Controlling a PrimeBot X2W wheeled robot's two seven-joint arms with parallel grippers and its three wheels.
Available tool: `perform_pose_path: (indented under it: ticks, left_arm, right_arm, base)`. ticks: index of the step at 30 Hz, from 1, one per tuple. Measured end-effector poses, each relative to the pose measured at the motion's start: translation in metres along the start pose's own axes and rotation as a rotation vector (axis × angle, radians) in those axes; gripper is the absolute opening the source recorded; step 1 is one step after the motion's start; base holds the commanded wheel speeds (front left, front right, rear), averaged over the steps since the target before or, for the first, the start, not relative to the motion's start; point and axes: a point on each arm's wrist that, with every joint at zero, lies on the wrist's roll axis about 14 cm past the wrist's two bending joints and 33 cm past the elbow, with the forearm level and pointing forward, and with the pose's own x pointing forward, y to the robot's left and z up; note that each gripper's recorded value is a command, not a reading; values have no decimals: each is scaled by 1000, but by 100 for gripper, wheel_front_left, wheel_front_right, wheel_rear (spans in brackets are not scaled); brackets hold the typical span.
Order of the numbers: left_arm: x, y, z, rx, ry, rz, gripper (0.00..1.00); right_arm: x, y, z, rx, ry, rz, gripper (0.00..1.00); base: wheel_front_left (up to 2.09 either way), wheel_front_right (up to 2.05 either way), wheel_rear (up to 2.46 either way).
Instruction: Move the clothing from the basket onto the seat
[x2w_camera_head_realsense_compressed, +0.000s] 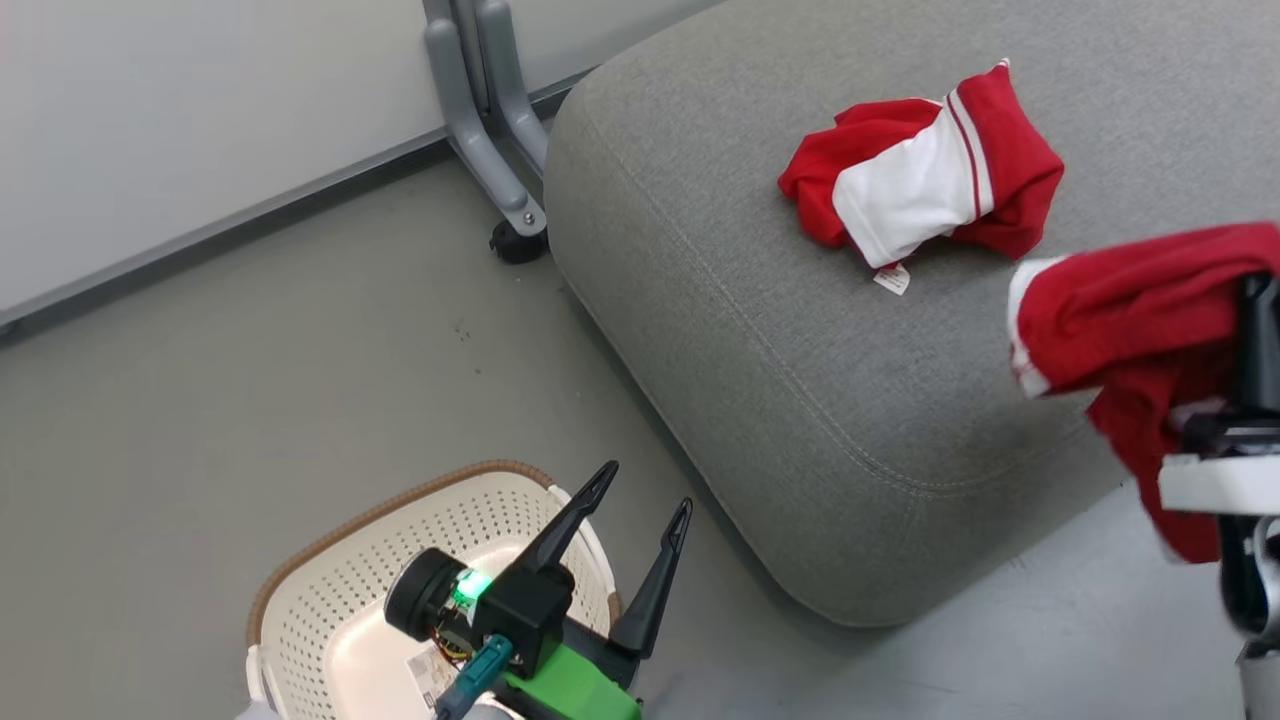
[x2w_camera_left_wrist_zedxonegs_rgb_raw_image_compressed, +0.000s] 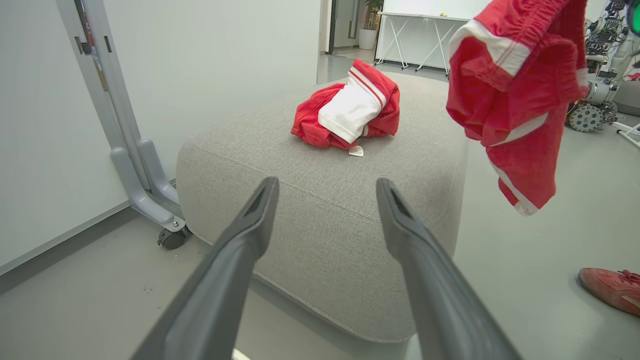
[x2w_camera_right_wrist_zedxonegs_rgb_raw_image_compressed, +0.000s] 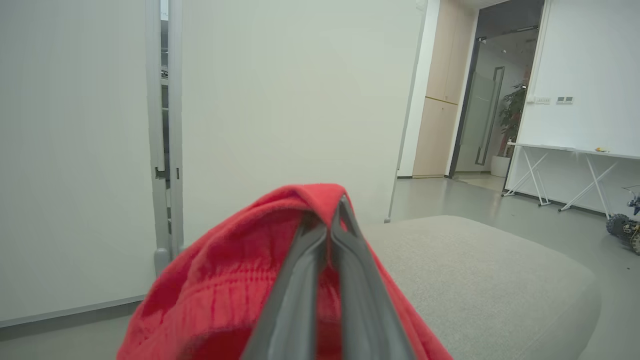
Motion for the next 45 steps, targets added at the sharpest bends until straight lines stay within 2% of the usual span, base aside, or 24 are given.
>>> perform_pose_path:
  ticks: [9, 17, 21, 26, 31, 37, 38, 39, 45]
  left_arm:
    - [14, 26, 4, 0, -35, -17, 100]
    - [20, 82, 21, 23, -104, 57, 100]
    - [13, 113, 7, 14, -85, 120, 100]
    - [1, 144, -23, -34, -45, 200, 100]
    - [-10, 163, -54, -84, 1, 252, 100]
    - [-23, 182, -80, -117, 42, 310, 100]
    - [-25, 185, -83, -117, 48, 319, 100]
    - [-27, 187, -84, -116, 50, 325, 100]
    - [-32, 190, -81, -151, 41, 363, 100]
  right_arm:
    - [100, 2, 32, -110, -150, 14, 0]
    - [194, 19, 4, -170, -137, 15, 0]
    - [232, 34, -30, -208, -72, 41, 0]
    - [254, 51, -117, -236, 121, 64, 0]
    - [247, 76, -204, -274, 318, 120, 0]
    - [232, 97, -269, -277, 445, 155, 0]
    - [230, 102, -276, -272, 458, 159, 45]
    - [228, 104, -281, -269, 467, 160, 100]
    - [231, 113, -265, -250, 409, 154, 100]
  base:
    - [0, 0, 0]
    - [0, 0, 0]
    - [0, 0, 0]
    - [0, 0, 0]
    - [0, 0, 0]
    - [0, 0, 0]
    - [0, 0, 0]
    - [0, 0, 0]
    - [0, 0, 0]
